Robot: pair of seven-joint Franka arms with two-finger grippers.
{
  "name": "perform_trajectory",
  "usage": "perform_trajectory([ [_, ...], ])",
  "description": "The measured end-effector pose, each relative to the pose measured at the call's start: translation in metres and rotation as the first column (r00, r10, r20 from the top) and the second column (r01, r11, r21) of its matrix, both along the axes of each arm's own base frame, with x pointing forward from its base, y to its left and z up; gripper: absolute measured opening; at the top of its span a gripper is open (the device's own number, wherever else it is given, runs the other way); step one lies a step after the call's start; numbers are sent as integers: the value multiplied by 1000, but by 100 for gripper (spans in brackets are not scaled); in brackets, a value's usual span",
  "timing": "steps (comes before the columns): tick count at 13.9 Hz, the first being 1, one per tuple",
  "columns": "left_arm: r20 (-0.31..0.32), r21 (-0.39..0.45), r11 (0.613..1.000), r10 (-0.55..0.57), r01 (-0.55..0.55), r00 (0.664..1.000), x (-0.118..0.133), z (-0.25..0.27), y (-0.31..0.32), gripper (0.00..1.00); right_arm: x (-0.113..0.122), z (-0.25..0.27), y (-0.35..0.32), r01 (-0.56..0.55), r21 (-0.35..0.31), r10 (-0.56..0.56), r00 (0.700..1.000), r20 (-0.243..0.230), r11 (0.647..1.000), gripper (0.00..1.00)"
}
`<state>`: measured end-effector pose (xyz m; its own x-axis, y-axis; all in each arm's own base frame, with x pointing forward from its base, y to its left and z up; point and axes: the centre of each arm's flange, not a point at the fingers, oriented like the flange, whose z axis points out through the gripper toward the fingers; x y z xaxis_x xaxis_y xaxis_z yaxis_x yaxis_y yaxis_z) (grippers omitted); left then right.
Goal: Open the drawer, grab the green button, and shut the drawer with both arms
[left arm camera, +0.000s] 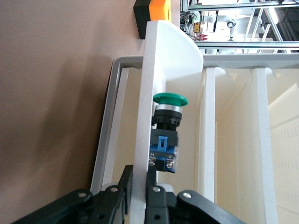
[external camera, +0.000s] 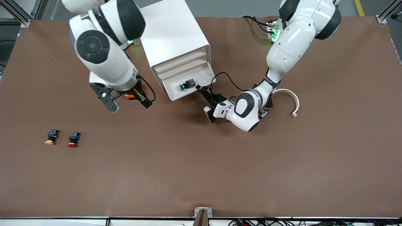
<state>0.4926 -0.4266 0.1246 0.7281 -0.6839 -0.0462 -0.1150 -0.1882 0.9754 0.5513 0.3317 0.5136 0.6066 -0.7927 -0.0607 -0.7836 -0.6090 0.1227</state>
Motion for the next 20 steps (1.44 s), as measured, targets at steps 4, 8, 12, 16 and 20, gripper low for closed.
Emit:
perform_trajectory([
  [4,5,-5,1000,25,-25,1000,27,1,18,15,-29,-29,76,85,-8,-85,996,37,996,100],
  [8,17,-1,999,40,-40,999,39,3,27,15,-42,-68,118,139,-12,-138,989,53,990,100],
  [12,-17,35,998,57,-57,998,46,5,37,55,-38,-121,121,161,-4,-161,985,66,987,100],
  [16,44,78,993,81,-84,996,83,27,74,96,-58,-167,124,165,-27,-164,985,53,986,100],
  [20,191,194,977,48,-86,980,135,65,143,100,-67,-183,127,181,-51,-179,983,38,982,100],
])
